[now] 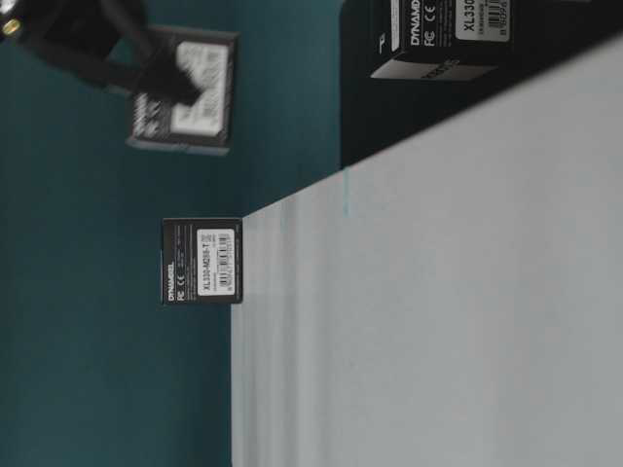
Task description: Place the box from the black base onto the white base.
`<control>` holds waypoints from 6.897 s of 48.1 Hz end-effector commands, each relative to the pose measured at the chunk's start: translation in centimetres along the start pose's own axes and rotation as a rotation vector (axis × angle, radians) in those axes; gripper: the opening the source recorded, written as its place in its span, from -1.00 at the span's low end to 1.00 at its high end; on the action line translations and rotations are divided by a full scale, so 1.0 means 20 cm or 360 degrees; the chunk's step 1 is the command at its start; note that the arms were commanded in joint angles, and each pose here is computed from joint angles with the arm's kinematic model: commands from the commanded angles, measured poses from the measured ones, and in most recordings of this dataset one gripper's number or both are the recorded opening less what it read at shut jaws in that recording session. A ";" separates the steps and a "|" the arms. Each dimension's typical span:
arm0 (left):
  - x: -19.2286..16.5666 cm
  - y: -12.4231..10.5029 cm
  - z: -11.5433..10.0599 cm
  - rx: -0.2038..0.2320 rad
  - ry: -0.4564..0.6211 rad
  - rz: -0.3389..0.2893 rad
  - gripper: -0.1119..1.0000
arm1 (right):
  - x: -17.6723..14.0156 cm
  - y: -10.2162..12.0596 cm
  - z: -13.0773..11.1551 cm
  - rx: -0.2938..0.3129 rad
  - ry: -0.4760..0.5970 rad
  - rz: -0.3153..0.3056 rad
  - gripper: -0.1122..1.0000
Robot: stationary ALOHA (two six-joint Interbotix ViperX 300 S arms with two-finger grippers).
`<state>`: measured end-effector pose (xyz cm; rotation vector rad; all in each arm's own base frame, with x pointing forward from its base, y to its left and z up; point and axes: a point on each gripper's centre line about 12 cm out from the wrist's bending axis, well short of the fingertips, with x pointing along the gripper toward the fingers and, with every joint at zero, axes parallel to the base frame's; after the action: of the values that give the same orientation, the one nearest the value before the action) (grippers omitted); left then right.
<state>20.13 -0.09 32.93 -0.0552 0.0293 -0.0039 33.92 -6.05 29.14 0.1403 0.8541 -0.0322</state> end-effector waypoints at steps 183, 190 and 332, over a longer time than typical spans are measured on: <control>-0.03 -0.03 0.06 0.0001 -0.0017 -0.0044 -0.81 | -0.18 0.15 0.39 -0.0042 -0.0387 0.0059 0.98; -0.03 -0.03 0.06 0.0003 -0.0019 -0.0046 -0.81 | -0.24 0.15 0.27 -0.0042 -0.0444 0.0046 0.98; 0.01 -0.07 0.01 0.0033 -0.0036 -0.0112 -0.81 | -0.69 0.24 -0.64 -0.0152 -0.1117 0.0112 0.98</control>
<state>20.14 -1.46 32.74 -0.0361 0.0213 -0.0721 15.55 0.24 31.39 0.0609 0.1758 0.0324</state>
